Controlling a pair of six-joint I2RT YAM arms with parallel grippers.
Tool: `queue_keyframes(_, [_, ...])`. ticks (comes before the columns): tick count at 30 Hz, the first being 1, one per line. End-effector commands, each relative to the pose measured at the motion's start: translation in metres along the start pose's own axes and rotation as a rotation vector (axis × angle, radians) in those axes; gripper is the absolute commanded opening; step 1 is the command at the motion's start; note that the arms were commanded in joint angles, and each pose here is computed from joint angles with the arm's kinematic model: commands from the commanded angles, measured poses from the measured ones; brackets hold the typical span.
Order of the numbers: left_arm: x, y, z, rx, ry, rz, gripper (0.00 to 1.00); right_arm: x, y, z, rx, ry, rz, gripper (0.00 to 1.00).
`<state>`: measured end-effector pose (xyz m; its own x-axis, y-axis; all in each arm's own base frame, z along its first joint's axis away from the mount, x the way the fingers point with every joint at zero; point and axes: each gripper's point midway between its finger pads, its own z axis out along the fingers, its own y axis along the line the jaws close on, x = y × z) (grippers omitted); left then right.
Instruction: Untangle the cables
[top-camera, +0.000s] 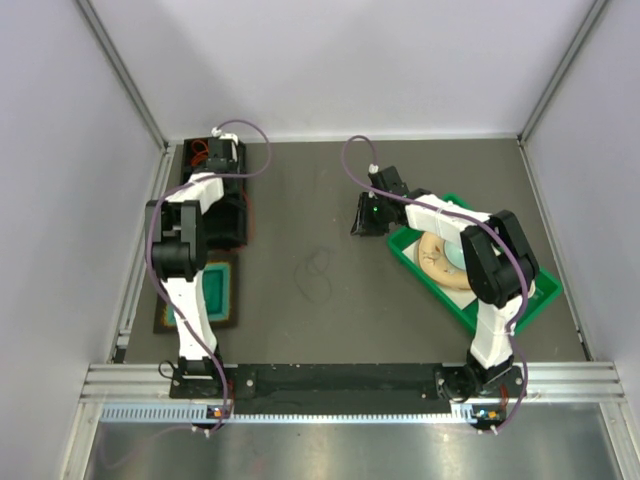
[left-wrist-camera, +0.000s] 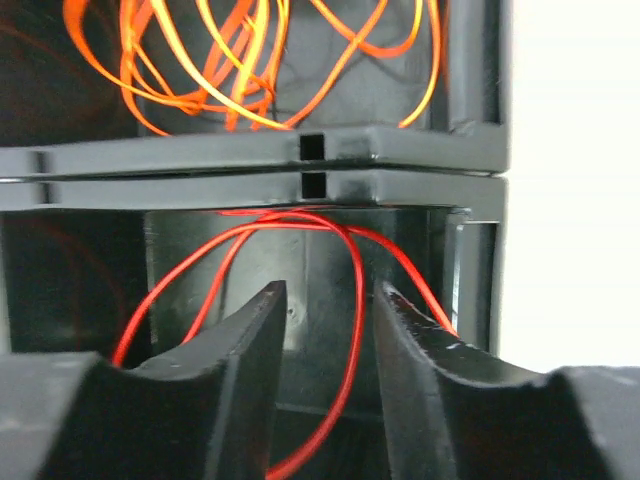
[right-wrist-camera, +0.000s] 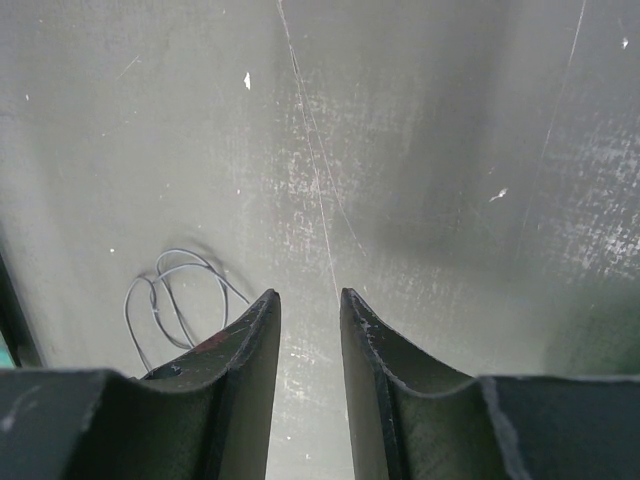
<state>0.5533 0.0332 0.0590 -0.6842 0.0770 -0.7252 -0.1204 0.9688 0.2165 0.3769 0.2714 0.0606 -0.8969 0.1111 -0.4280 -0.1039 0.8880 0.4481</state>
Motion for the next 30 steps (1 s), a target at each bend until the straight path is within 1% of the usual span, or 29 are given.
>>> queue_keyframes(1, [-0.08,0.012,-0.057,-0.006,-0.172,-0.039,0.49,-0.019,0.02,-0.013,-0.05,-0.064,-0.014,0.31])
queue_keyframes(2, [-0.087,0.011,-0.062,0.001,-0.184,-0.037,0.51,-0.02,0.02,-0.014,-0.05,-0.066,-0.013,0.31])
queue_keyframes(3, [-0.09,0.01,-0.065,0.003,-0.187,-0.03,0.57,-0.019,0.021,-0.014,-0.05,-0.066,-0.015,0.31])
queue_keyframes(4, [-0.095,0.01,-0.07,0.0,-0.197,-0.03,0.58,-0.018,0.021,-0.015,-0.05,-0.066,-0.017,0.31])
queue_keyframes(6, [-0.101,0.009,-0.08,0.002,-0.205,-0.024,0.69,-0.018,0.023,-0.016,-0.052,-0.066,-0.021,0.31])
queue_keyframes(8, [-0.103,0.005,-0.087,0.002,-0.209,-0.015,0.73,-0.017,0.024,-0.016,-0.052,-0.066,-0.024,0.31])
queue_keyframes(10, [-0.106,0.004,-0.1,-0.012,-0.213,0.003,0.73,-0.016,0.023,-0.017,-0.047,-0.064,-0.023,0.31])
queue_keyframes(11, [-0.105,-0.006,-0.108,-0.008,-0.21,0.032,0.73,-0.015,0.025,-0.018,-0.051,-0.067,-0.027,0.31])
queue_keyframes(13, [-0.1,-0.014,-0.129,-0.031,-0.192,0.067,0.71,-0.014,0.024,-0.018,-0.049,-0.066,-0.025,0.31])
queue_keyframes(14, [-0.086,-0.028,-0.136,-0.053,-0.171,0.098,0.71,-0.014,0.025,-0.019,-0.05,-0.069,-0.025,0.31])
queue_keyframes(15, [-0.086,-0.032,-0.151,-0.062,-0.188,0.084,0.71,-0.013,0.024,-0.019,-0.049,-0.068,-0.025,0.31])
queue_keyframes(16, [-0.079,-0.037,-0.157,-0.078,-0.185,0.077,0.71,-0.011,0.023,-0.019,-0.05,-0.063,-0.021,0.31])
queue_keyframes(17, [-0.061,-0.048,-0.16,-0.086,-0.162,0.101,0.71,-0.011,0.023,-0.019,-0.051,-0.063,-0.018,0.31])
queue_keyframes(18, [-0.059,-0.048,-0.169,-0.095,-0.172,0.069,0.71,-0.009,0.023,-0.019,-0.053,-0.06,-0.021,0.31])
queue_keyframes(20, [-0.034,-0.056,-0.169,-0.092,-0.125,-0.019,0.7,-0.004,0.022,-0.018,-0.055,-0.047,-0.021,0.31])
queue_keyframes(22, [-0.013,-0.059,-0.17,-0.09,-0.074,-0.078,0.69,-0.001,0.019,-0.018,-0.053,-0.042,-0.017,0.31])
queue_keyframes(23, [0.002,-0.064,-0.167,-0.088,-0.042,-0.133,0.66,0.0,0.019,-0.018,-0.054,-0.041,-0.016,0.31])
queue_keyframes(26, [0.032,-0.07,-0.162,-0.118,0.004,-0.22,0.63,0.003,0.019,-0.02,-0.06,-0.042,-0.017,0.31])
queue_keyframes(29, [0.049,-0.073,-0.155,-0.135,0.03,-0.268,0.62,0.003,0.019,-0.023,-0.061,-0.045,-0.02,0.31])
queue_keyframes(30, [0.054,-0.075,-0.15,-0.139,0.033,-0.262,0.62,0.003,0.019,-0.023,-0.061,-0.045,-0.019,0.31])
